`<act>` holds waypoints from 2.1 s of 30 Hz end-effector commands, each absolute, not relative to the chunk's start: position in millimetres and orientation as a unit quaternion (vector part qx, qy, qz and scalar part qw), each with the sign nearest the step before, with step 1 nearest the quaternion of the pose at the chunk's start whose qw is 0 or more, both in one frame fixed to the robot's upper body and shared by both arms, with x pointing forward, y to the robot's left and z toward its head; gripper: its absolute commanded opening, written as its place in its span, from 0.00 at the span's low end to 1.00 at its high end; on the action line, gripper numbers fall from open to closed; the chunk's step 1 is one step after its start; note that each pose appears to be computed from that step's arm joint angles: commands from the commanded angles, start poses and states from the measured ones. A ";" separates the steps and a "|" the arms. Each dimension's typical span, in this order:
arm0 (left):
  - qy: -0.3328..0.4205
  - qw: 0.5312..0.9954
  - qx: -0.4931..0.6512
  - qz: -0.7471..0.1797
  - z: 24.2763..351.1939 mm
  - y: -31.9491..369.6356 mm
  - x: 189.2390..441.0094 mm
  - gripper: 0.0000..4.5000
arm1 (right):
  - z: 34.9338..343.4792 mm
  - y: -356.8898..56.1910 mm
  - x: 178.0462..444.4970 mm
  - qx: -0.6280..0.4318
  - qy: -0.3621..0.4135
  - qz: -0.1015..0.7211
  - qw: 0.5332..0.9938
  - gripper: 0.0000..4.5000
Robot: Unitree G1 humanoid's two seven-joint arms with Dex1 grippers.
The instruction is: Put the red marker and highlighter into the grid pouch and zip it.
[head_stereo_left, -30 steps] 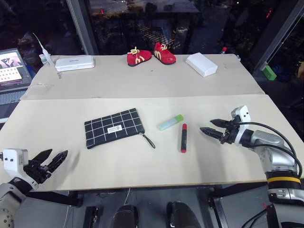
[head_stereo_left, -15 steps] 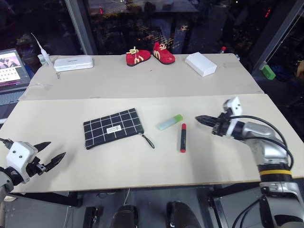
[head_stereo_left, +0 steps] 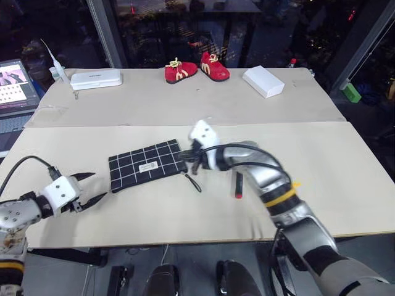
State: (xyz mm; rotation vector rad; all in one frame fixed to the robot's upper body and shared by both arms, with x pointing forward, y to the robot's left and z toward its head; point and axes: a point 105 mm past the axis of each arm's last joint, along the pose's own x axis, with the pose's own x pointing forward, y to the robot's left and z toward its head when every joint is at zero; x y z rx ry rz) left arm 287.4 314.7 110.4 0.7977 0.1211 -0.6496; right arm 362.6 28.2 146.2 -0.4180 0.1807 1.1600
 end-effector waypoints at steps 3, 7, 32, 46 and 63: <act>0.043 0.867 0.392 -0.305 116.7 314.9 293.6 0.80 | 136.7 37.3 374.1 -0.257 0.081 0.520 0.811 0.00; 0.040 0.867 0.389 -0.307 115.6 313.8 291.4 0.80 | 119.0 37.9 375.2 -0.307 0.085 0.518 0.794 0.00; 0.033 0.795 0.461 -0.392 92.3 292.0 297.4 0.80 | 112.0 39.6 386.0 -0.323 0.082 0.512 0.792 0.00; -0.050 0.774 0.506 -0.377 108.0 271.7 327.6 0.80 | 112.4 39.2 383.7 -0.312 0.082 0.514 0.794 0.00; -0.057 0.794 0.447 -0.408 111.2 267.5 324.7 0.02 | 116.8 35.2 384.0 -0.291 0.083 0.519 0.799 0.00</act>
